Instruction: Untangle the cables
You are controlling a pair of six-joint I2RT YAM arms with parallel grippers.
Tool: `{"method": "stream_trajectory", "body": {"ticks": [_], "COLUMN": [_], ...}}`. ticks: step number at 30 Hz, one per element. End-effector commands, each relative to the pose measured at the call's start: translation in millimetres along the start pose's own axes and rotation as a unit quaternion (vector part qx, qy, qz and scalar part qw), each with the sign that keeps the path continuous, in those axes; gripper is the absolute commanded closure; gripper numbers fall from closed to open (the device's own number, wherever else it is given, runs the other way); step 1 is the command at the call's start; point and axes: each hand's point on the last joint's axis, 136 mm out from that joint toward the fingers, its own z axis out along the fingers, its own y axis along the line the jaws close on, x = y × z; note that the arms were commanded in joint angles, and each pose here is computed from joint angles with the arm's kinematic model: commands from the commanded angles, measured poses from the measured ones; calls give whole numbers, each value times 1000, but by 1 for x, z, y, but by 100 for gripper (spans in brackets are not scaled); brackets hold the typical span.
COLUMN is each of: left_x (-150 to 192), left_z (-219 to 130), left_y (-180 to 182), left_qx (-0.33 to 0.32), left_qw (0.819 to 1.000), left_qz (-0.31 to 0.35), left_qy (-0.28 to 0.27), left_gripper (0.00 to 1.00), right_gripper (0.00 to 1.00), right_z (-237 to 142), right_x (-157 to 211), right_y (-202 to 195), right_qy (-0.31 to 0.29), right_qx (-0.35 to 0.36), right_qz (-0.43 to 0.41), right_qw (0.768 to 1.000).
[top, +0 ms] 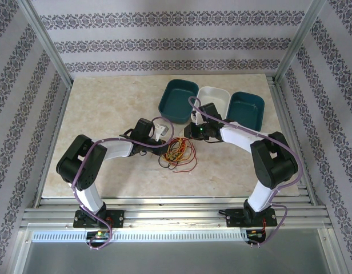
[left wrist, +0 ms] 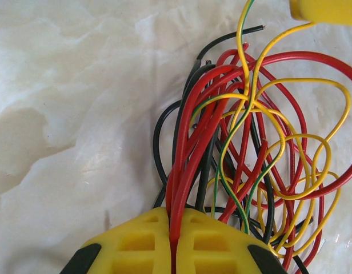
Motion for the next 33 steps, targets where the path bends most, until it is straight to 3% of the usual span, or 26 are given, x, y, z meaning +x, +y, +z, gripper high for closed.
{"method": "stream_trajectory", "body": {"ticks": [1, 7, 19, 33], "left_x": [-7, -6, -6, -5], "left_z": [4, 4, 4, 2], "left_y": [-6, -4, -4, -1], "left_qx": [12, 6, 4, -2], "left_qw": [1000, 1000, 1000, 1000], "left_qz": [10, 7, 6, 2], "left_qy": [-12, -13, -12, -16], "left_gripper": [99, 96, 96, 93], "right_gripper": [88, 100, 100, 100], "right_z": [-4, -20, -71, -110], "right_x": [-19, -24, -32, -43], "right_y": [18, 37, 81, 95], "right_qy": [-27, -44, -96, -142], "right_qx": [-24, -36, -49, -46], "right_qz": [-12, -34, -86, -109], "right_qw": [999, 998, 990, 983]}}
